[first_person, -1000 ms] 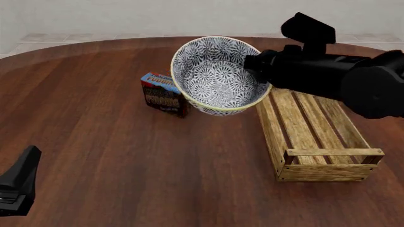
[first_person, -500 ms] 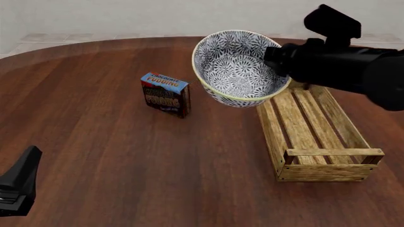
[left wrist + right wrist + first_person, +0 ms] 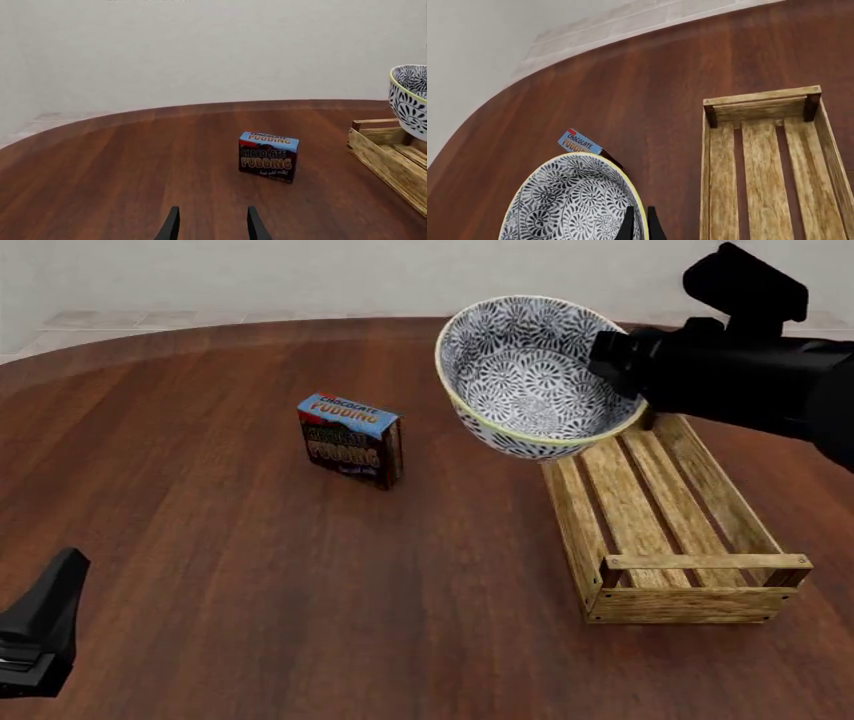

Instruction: Pick up the bowl on the left and put it in the tray.

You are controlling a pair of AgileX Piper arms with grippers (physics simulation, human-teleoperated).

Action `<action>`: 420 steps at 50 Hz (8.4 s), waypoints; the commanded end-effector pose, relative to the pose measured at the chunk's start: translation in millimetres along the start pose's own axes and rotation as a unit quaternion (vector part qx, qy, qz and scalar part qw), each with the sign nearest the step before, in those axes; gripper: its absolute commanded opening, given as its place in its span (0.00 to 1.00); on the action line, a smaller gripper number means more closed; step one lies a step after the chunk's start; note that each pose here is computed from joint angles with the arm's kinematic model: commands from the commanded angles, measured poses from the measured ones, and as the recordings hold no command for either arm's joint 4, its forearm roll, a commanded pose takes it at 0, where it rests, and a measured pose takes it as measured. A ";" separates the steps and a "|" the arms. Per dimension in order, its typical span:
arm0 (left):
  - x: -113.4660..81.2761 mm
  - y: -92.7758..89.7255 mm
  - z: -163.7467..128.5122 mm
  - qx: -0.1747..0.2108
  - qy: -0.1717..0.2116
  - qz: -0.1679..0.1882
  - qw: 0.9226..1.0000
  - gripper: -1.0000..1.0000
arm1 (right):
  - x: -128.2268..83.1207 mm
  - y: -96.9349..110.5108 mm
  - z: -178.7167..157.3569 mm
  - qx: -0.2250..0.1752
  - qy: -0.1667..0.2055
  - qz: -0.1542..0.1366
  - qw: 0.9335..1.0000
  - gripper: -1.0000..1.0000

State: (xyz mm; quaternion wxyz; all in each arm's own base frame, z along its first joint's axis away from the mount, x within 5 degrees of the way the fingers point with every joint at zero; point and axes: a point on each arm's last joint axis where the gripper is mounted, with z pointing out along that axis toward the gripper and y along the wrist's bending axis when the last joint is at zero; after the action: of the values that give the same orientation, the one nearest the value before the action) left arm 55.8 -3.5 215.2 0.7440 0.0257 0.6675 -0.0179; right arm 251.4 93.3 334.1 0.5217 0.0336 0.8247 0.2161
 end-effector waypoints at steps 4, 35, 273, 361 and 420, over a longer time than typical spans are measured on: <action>-0.6 -0.3 0.0 0.003 -0.003 0.001 1.000 1.00 | -3.1 -7.5 -6.9 0.010 -0.010 0.027 1.000 0.00; -0.6 -1.2 0.0 0.011 -0.003 0.001 1.000 1.00 | -6.1 -27.0 -24.1 0.041 -0.031 0.045 0.998 0.00; 0.4 -2.3 0.0 0.020 0.002 0.006 1.000 1.00 | 71.3 -146.1 -25.3 0.204 -0.078 0.184 0.958 0.00; 1.5 -1.4 0.0 0.013 0.008 0.005 1.000 1.00 | 79.1 -165.5 20.2 0.216 -0.031 0.165 0.962 0.00; 1.8 -1.4 0.0 0.012 0.010 0.005 1.000 1.00 | 84.7 -175.4 29.9 0.224 -0.028 0.175 0.959 0.00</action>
State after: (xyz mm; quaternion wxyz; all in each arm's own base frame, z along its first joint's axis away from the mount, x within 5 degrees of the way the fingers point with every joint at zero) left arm 55.9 -4.9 213.4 0.7375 0.0380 0.6739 -0.0226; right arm 266.9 -30.4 182.1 0.4752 0.2878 0.8243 0.1092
